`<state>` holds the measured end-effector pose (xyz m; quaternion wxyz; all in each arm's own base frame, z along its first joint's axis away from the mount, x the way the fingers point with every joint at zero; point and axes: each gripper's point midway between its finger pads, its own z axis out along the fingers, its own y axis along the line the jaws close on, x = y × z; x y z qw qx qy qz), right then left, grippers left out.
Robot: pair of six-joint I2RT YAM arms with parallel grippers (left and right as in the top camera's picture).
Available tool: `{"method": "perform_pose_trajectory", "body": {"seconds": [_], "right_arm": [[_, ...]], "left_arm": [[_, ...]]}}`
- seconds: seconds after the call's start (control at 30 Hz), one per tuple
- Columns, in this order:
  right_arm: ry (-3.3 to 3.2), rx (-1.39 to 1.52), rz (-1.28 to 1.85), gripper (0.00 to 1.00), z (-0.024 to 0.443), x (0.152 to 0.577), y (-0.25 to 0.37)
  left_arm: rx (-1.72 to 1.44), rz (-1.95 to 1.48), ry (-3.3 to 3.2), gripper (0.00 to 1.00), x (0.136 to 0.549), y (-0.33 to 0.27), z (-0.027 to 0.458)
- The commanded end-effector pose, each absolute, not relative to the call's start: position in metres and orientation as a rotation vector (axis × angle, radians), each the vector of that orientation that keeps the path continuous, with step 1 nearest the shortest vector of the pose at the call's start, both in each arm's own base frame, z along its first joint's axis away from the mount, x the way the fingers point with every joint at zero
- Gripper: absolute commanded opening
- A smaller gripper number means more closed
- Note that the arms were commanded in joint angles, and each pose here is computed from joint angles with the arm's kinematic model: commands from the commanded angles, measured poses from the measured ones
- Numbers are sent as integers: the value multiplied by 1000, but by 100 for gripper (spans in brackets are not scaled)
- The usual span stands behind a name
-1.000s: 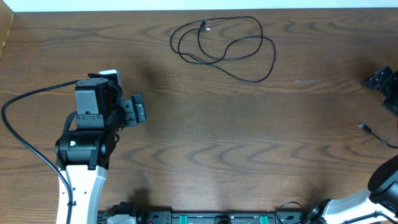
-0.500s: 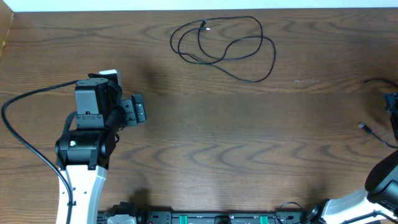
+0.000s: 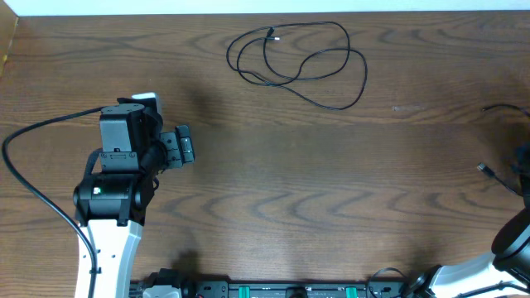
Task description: Untangle cables
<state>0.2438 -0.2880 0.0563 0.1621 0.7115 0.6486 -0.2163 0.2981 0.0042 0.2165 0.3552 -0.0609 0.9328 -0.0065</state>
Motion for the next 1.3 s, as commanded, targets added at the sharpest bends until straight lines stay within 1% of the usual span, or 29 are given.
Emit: {"method": "perform_pose_trajectory", "body": {"seconds": [0.0,0.03,0.1,0.23,0.4,0.5,0.7,0.87,1.03,1.13,1.2,1.23,1.27], "right_arm": [[1848,2024,-598,99,50,236,-297],[1816,2030,-525,99,43,238,-303],[1792,2038,-476,99,37,238,-306],[1742,2029,-447,95,30,238,-312],[1714,2017,-464,90,26,236,-314],[1705,1984,-526,83,27,232,-320],[1701,1990,-556,79,19,229,-323],[1710,2025,-563,79,-2,225,-326],[1728,2057,-576,74,-20,218,-327],[1736,2068,-581,59,-25,215,-327],[1742,2073,-583,43,-27,214,-326],[1750,2077,-584,31,-29,214,-325],[1753,2079,-579,27,-30,214,-324]], "left_arm": [[-177,-9,2383,93,301,7,226],[-177,-9,2383,92,301,7,226],[-177,-9,2383,93,301,7,226],[-177,-9,2383,92,301,7,226],[-177,-9,2383,92,301,7,226],[-177,-9,2383,93,301,7,226],[-177,-9,2383,92,301,7,226],[-177,-9,2383,93,301,7,226],[-177,-9,2384,92,301,7,226],[-177,-9,2384,92,301,7,226],[-177,-9,2384,92,301,7,226],[-177,-9,2384,93,301,7,226],[-177,-9,2384,93,301,7,226]]}}
